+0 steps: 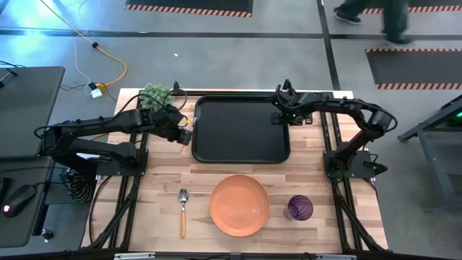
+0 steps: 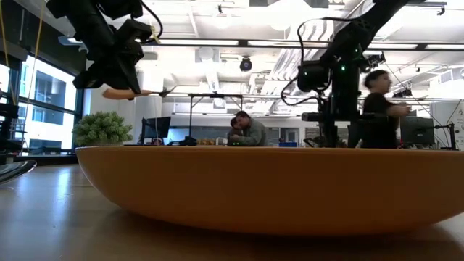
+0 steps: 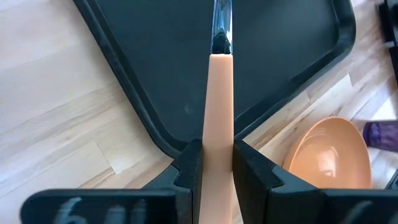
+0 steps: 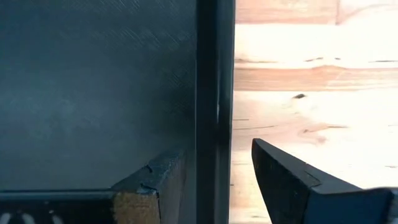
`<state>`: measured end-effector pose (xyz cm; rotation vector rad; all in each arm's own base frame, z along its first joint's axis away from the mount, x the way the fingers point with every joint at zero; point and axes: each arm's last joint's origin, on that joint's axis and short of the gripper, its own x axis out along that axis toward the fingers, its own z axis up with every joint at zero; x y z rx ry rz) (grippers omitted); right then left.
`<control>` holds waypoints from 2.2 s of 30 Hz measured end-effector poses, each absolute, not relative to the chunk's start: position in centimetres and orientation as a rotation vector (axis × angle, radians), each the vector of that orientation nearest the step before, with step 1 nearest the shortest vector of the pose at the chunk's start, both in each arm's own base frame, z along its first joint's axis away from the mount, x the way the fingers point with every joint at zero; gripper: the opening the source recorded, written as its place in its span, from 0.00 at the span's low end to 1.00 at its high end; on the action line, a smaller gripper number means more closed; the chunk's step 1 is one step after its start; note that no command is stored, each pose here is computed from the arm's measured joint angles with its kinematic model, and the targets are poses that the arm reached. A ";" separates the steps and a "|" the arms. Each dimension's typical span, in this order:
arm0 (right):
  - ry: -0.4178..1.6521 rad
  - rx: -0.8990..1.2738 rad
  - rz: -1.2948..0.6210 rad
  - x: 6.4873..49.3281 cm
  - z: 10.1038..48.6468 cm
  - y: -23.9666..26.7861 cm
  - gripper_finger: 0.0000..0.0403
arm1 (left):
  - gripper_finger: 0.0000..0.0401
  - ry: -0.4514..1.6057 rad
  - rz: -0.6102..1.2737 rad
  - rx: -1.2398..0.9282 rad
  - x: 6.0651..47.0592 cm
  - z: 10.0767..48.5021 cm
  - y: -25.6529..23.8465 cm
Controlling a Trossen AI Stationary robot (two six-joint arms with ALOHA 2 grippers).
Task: Pick and place plate/cup/fork/spoon on tray
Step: Put the yellow fork on the black serving tray
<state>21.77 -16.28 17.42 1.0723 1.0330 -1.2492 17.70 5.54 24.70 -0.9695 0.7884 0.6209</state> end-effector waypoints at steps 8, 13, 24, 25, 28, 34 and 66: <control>1.056 1.004 -1.193 22.6 20.2 -16.9 0.43 | 0.14 0.725 0.708 -1.038 17.8 24.8 5.7; 1.066 0.916 -1.160 23.3 22.8 -17.5 0.43 | 0.14 0.621 0.698 -1.091 18.4 25.3 6.0; 1.011 0.715 -1.075 24.3 30.4 -18.4 0.43 | 0.14 0.437 0.708 -1.167 19.6 26.3 6.5; 1.000 0.697 -1.069 24.4 31.1 -18.5 0.43 | 0.14 0.432 0.705 -1.165 19.8 26.6 6.6; 0.967 0.646 -1.057 24.4 33.4 -18.6 0.43 | 0.14 0.425 0.708 -1.136 20.5 27.4 6.8; 0.906 0.572 -1.014 24.1 37.5 -18.3 0.43 | 0.14 0.462 0.763 -1.093 21.8 27.9 7.4; 0.949 0.407 -1.049 23.8 39.3 -17.6 0.43 | 0.14 0.826 0.991 -1.198 28.5 18.2 11.2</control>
